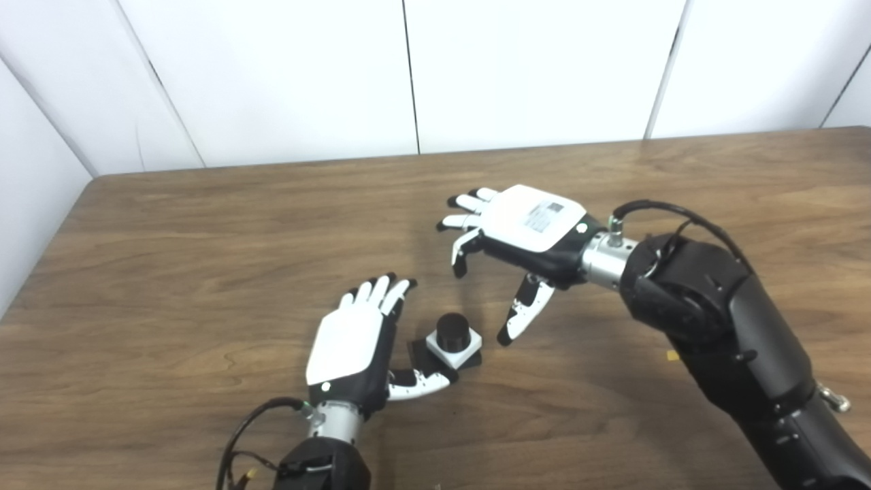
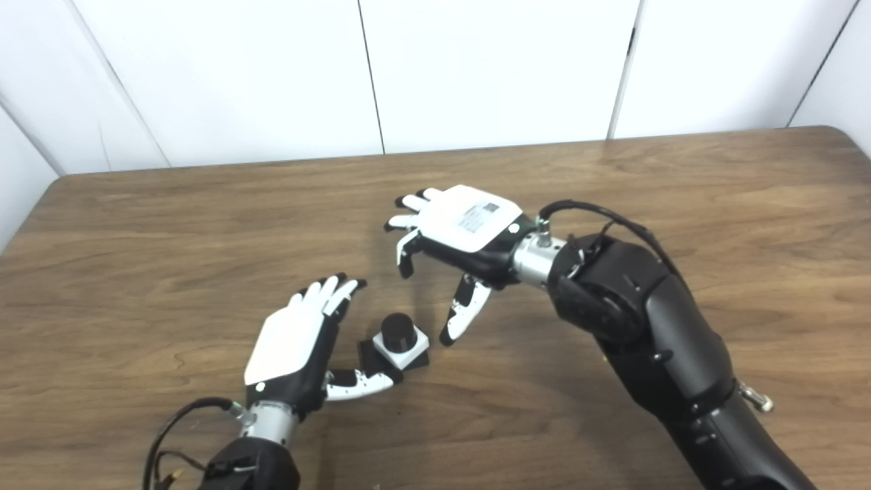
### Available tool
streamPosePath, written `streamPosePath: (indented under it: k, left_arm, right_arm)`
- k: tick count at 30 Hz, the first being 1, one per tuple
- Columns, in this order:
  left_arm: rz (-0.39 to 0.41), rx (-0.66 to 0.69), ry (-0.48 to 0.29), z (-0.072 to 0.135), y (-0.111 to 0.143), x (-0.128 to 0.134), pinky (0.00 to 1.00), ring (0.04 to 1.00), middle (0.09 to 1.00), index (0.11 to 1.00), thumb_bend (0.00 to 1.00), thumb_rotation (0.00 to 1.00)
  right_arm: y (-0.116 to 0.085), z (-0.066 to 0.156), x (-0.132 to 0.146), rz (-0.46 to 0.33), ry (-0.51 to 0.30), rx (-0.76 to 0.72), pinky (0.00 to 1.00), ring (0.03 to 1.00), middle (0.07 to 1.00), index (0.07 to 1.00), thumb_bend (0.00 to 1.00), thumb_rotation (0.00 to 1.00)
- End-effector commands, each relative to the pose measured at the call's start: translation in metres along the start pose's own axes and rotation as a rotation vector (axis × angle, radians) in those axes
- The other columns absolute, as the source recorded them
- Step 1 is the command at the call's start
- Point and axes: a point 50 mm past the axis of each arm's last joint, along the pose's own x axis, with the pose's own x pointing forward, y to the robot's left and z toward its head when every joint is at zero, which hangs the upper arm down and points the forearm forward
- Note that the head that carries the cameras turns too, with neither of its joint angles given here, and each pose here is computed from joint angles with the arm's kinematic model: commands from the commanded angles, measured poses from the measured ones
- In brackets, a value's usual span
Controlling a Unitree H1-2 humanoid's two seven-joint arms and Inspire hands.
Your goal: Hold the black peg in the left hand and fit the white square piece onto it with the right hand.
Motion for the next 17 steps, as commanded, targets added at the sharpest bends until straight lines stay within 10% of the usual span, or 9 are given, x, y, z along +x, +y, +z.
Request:
streamPosePath:
  k: [1,8,17]
  left_arm:
    - [0.055,-0.036,0.006,0.003,0.01,-0.006,1.0,1.0,0.998,0.923,0.85,0.38]
    - [0.094,-0.116,0.051,-0.012,0.019,-0.008,1.0,1.0,0.998,0.929,0.83,0.4]
    - [0.196,-0.287,0.081,-0.028,0.039,-0.009,0.97,1.0,1.0,0.963,0.78,0.69]
  right_arm:
    - [-0.019,-0.007,-0.003,-0.071,0.015,-0.002,1.0,1.0,0.929,0.674,1.0,0.37]
    - [-0.02,-0.029,-0.015,-0.112,0.077,0.074,1.0,1.0,0.927,0.685,1.0,0.38]
    - [-0.012,-0.067,-0.038,-0.14,0.208,0.288,0.96,1.0,0.966,0.842,0.94,0.49]
